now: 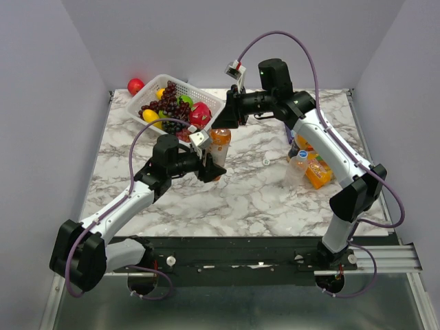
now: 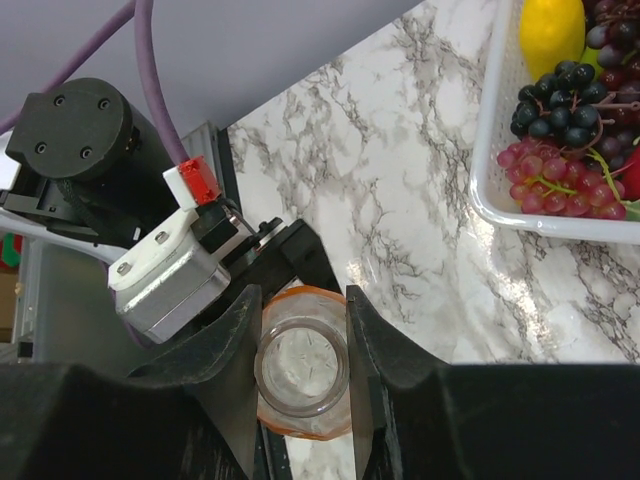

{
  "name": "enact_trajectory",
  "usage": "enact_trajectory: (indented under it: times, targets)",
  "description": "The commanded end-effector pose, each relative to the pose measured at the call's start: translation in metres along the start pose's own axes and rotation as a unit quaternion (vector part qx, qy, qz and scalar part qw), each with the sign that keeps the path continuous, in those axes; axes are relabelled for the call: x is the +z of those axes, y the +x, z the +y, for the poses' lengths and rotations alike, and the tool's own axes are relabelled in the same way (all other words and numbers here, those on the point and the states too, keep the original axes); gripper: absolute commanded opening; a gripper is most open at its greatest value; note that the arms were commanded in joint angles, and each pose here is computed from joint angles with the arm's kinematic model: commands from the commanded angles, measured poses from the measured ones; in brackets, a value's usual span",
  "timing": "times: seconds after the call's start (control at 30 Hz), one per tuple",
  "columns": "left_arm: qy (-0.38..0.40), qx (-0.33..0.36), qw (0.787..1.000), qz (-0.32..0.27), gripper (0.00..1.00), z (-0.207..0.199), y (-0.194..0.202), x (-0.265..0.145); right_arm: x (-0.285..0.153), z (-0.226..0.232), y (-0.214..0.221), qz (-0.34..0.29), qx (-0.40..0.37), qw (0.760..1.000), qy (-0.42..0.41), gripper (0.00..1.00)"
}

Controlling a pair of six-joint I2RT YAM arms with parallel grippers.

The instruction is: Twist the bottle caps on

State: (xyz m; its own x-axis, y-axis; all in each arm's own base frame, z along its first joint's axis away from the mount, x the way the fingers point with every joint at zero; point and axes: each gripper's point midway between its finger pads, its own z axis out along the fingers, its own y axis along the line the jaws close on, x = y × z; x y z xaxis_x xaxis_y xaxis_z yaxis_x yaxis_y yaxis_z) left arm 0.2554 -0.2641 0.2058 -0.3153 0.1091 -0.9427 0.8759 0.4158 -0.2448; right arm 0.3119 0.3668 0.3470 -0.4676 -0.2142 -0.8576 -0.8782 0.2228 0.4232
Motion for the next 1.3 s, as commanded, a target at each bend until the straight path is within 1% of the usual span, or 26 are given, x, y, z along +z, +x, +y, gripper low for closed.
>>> enact_trajectory:
  times: [0.0, 0.03, 0.07, 0.13, 0.17, 0.23, 0.27, 0.3, 0.4, 0.43, 0.47, 0.5, 0.53, 0.6, 0.63, 0.67, 0.73, 0.77, 0.8, 0.9, 1.0, 1.2, 1.27]
  targets:
    - [0.048, 0.025, 0.999, 0.002, 0.5, -0.018, 0.005, 0.0, 0.001, 0.026, -0.015, -0.019, -0.006, 0.999, -0.047, 0.2]
    - [0.046, 0.025, 0.999, -0.005, 0.45, -0.018, 0.003, 0.0, 0.001, 0.026, -0.015, -0.019, -0.01, 0.999, -0.047, 0.25]
    - [0.044, 0.024, 0.999, -0.006, 0.44, -0.018, 0.005, -0.001, 0.0, 0.027, -0.015, -0.018, -0.011, 0.999, -0.047, 0.35]
    - [0.039, 0.022, 0.999, -0.012, 0.41, -0.017, 0.005, -0.002, -0.002, 0.024, -0.015, -0.02, -0.024, 0.999, -0.039, 0.47]
    - [0.035, 0.024, 0.999, -0.016, 0.4, -0.017, 0.004, -0.003, -0.006, 0.026, -0.016, -0.019, -0.034, 0.999, -0.032, 0.56]
    - [0.033, 0.025, 0.999, -0.014, 0.35, -0.017, 0.009, -0.005, -0.016, 0.019, -0.026, -0.029, -0.066, 0.997, 0.002, 0.62]
    - [0.03, 0.028, 0.999, -0.015, 0.34, -0.018, 0.008, -0.008, -0.025, 0.019, -0.029, -0.03, -0.1, 0.994, 0.015, 0.66]
    - [0.024, 0.026, 0.999, -0.012, 0.34, -0.015, 0.012, -0.01, -0.031, 0.011, -0.032, -0.031, -0.114, 0.992, 0.039, 0.67]
    - [0.003, 0.015, 1.0, -0.005, 0.34, -0.009, 0.023, -0.02, -0.056, -0.003, -0.033, -0.028, -0.163, 0.983, 0.081, 0.68]
    - [-0.018, 0.007, 1.0, -0.003, 0.34, -0.002, 0.026, -0.025, -0.064, -0.013, -0.029, -0.023, -0.169, 0.981, 0.097, 0.68]
    - [-0.028, 0.008, 1.0, -0.01, 0.34, 0.0, 0.024, -0.031, -0.066, -0.024, -0.012, 0.002, -0.181, 0.978, 0.106, 0.67]
    - [-0.038, -0.001, 0.999, -0.01, 0.32, 0.003, 0.028, -0.034, -0.072, -0.034, -0.004, 0.017, -0.19, 0.974, 0.123, 0.66]
    - [-0.061, -0.01, 0.998, -0.011, 0.28, 0.012, 0.03, -0.04, -0.077, -0.045, 0.007, 0.035, -0.195, 0.97, 0.139, 0.65]
    - [-0.084, -0.024, 0.996, -0.019, 0.26, 0.019, 0.03, -0.049, -0.085, -0.071, 0.038, 0.099, -0.212, 0.957, 0.172, 0.63]
    - [-0.09, -0.031, 0.995, -0.019, 0.21, 0.021, 0.031, -0.052, -0.082, -0.085, 0.055, 0.134, -0.212, 0.952, 0.176, 0.63]
    - [-0.102, -0.03, 0.994, -0.027, 0.2, 0.026, 0.028, -0.058, -0.086, -0.092, 0.074, 0.178, -0.225, 0.943, 0.17, 0.61]
    - [-0.111, -0.027, 0.993, -0.031, 0.08, 0.03, 0.025, -0.063, -0.092, -0.114, 0.093, 0.233, -0.226, 0.926, 0.192, 0.59]
    - [-0.122, -0.026, 0.992, -0.037, 0.06, 0.034, 0.022, -0.067, -0.091, -0.126, 0.114, 0.277, -0.225, 0.917, 0.18, 0.58]
    - [-0.126, -0.025, 0.991, -0.04, 0.04, 0.037, 0.021, -0.07, -0.096, -0.138, 0.123, 0.305, -0.222, 0.905, 0.195, 0.57]
    - [-0.139, -0.027, 0.989, -0.047, 0.03, 0.043, 0.017, -0.076, -0.101, -0.162, 0.15, 0.363, -0.21, 0.884, 0.207, 0.57]
    - [-0.144, -0.027, 0.988, -0.051, 0.01, 0.045, 0.013, -0.079, -0.103, -0.176, 0.173, 0.401, -0.199, 0.869, 0.211, 0.57]
    - [-0.149, -0.034, 0.987, -0.053, 0.0, 0.049, 0.012, -0.081, -0.098, -0.192, 0.202, 0.432, -0.19, 0.859, 0.197, 0.58]
    - [-0.151, -0.036, 0.986, -0.055, 0.0, 0.051, 0.012, -0.081, -0.097, -0.199, 0.214, 0.45, -0.18, 0.852, 0.198, 0.59]
